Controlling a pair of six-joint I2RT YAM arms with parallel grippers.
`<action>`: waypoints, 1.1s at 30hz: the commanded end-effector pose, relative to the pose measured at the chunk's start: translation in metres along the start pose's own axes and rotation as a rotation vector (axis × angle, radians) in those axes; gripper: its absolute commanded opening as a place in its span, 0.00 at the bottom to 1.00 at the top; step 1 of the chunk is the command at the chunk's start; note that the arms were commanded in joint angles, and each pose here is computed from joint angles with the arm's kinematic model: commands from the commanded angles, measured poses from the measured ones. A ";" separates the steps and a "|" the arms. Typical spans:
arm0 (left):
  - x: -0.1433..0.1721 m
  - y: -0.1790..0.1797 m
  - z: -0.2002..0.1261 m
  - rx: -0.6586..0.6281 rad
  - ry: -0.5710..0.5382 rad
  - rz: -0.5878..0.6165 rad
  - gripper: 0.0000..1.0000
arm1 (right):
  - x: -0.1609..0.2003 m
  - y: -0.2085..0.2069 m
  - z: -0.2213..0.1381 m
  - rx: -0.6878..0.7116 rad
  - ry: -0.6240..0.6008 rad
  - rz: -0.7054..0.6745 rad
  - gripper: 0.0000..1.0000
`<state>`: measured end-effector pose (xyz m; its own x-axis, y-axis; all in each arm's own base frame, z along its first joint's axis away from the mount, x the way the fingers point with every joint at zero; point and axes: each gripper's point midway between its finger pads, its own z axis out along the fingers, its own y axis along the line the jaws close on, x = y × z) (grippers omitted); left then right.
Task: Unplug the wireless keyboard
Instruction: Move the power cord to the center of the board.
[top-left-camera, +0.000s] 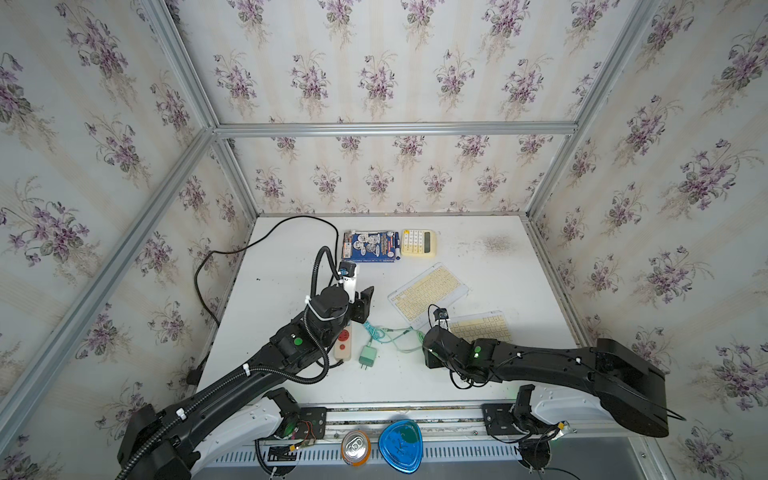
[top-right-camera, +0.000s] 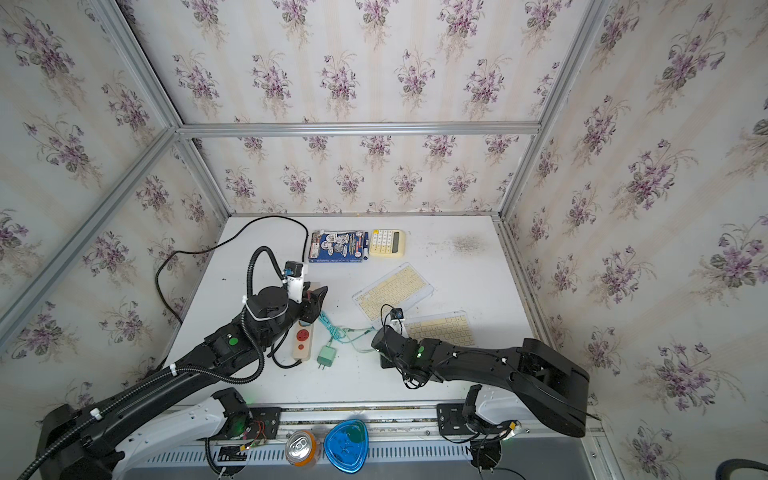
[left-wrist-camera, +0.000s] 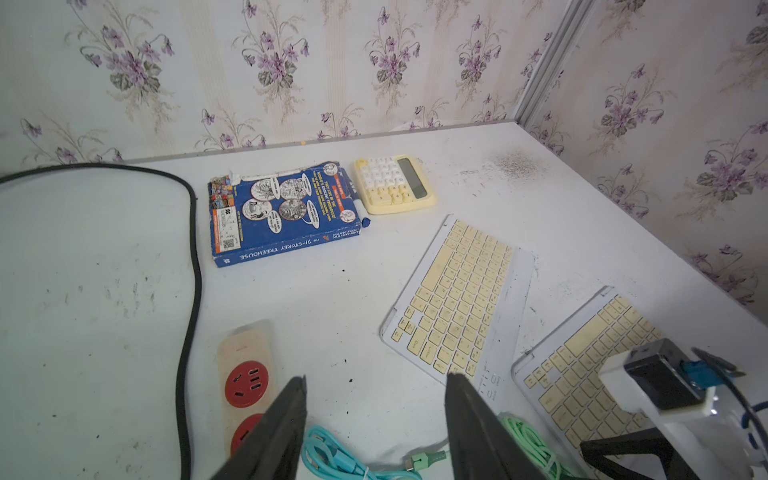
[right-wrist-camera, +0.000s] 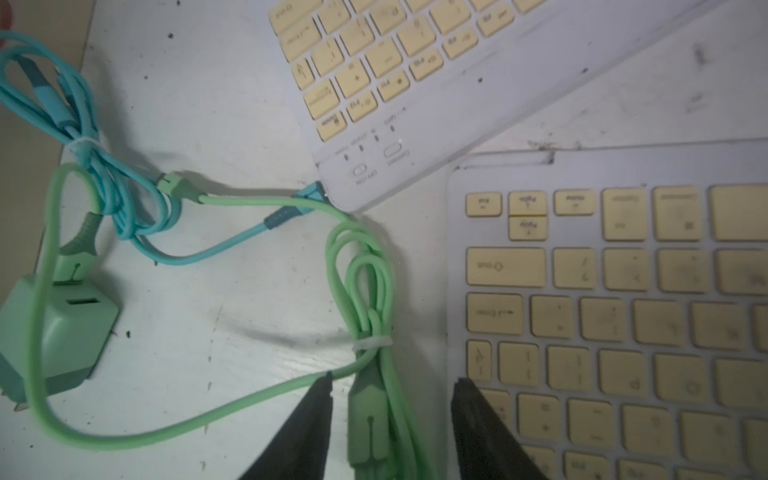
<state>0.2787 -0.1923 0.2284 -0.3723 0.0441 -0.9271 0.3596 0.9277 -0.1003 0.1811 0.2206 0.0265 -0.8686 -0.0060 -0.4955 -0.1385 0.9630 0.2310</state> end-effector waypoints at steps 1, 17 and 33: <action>-0.005 0.006 -0.003 -0.061 -0.021 0.077 0.62 | 0.001 0.022 0.002 -0.092 0.002 0.041 0.49; 0.006 -0.021 0.004 0.074 0.003 0.189 0.67 | 0.018 0.097 -0.017 -0.295 -0.018 0.054 0.44; 0.030 -0.034 0.031 0.113 0.175 0.162 0.66 | -0.055 0.049 -0.082 -0.207 -0.283 -0.001 0.64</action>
<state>0.2832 -0.2307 0.2001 -0.4074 0.2581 -0.8760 0.5059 0.8624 0.0188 0.1751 0.2599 0.1374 -0.7340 0.1379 -0.6650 -0.2493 0.8561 0.4527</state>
